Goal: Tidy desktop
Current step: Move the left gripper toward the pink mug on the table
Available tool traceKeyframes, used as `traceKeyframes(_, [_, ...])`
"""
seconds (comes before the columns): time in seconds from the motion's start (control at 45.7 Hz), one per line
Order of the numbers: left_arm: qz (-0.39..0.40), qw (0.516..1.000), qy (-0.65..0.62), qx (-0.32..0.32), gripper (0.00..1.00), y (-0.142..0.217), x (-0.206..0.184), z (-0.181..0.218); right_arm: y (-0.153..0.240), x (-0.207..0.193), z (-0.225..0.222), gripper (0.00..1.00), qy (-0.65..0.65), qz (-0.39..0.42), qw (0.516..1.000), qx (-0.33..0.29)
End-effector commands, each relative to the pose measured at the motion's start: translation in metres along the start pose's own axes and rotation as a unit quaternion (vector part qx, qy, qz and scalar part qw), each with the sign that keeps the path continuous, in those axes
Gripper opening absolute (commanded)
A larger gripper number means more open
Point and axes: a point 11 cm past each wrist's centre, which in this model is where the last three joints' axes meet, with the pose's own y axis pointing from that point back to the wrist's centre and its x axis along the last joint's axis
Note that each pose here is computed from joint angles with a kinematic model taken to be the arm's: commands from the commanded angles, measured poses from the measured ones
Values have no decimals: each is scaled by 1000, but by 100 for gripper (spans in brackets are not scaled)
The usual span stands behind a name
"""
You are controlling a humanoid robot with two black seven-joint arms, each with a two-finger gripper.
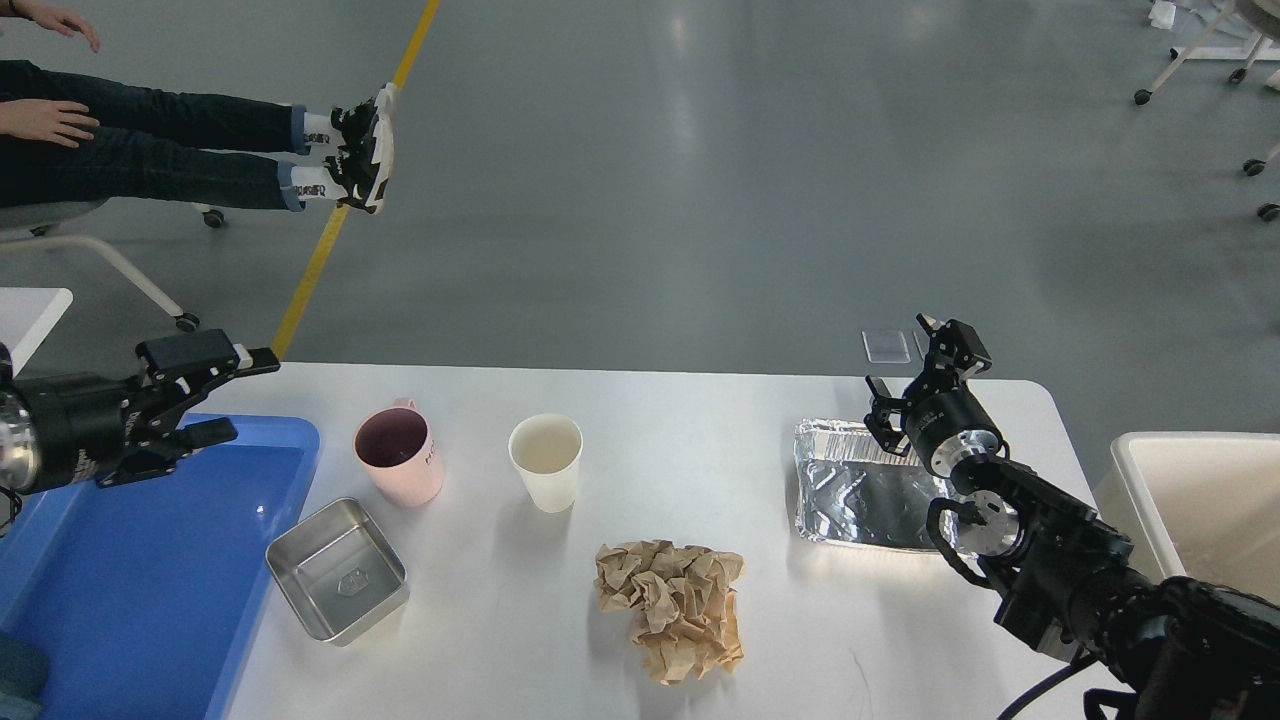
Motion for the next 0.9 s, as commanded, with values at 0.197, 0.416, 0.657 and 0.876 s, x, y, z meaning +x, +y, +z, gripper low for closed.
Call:
traceKeyframes(0.197, [-12, 997, -54, 59, 99, 108, 12, -9, 1, 9, -8, 100, 7, 6, 1000, 5])
traceKeyframes(0.416, [8, 994, -77, 81, 99, 171, 22, -6, 0, 8, -10, 100, 7, 3, 1000, 6])
traceKeyframes(0.657, [30, 991, -92, 94, 99, 217, 27, -5, -1, 3, -9, 100, 12, -5, 1000, 3])
traceKeyframes(0.876, [48, 990, -84, 105, 99, 232, 37, -9, -3, -1, -9, 100, 16, -10, 1000, 1])
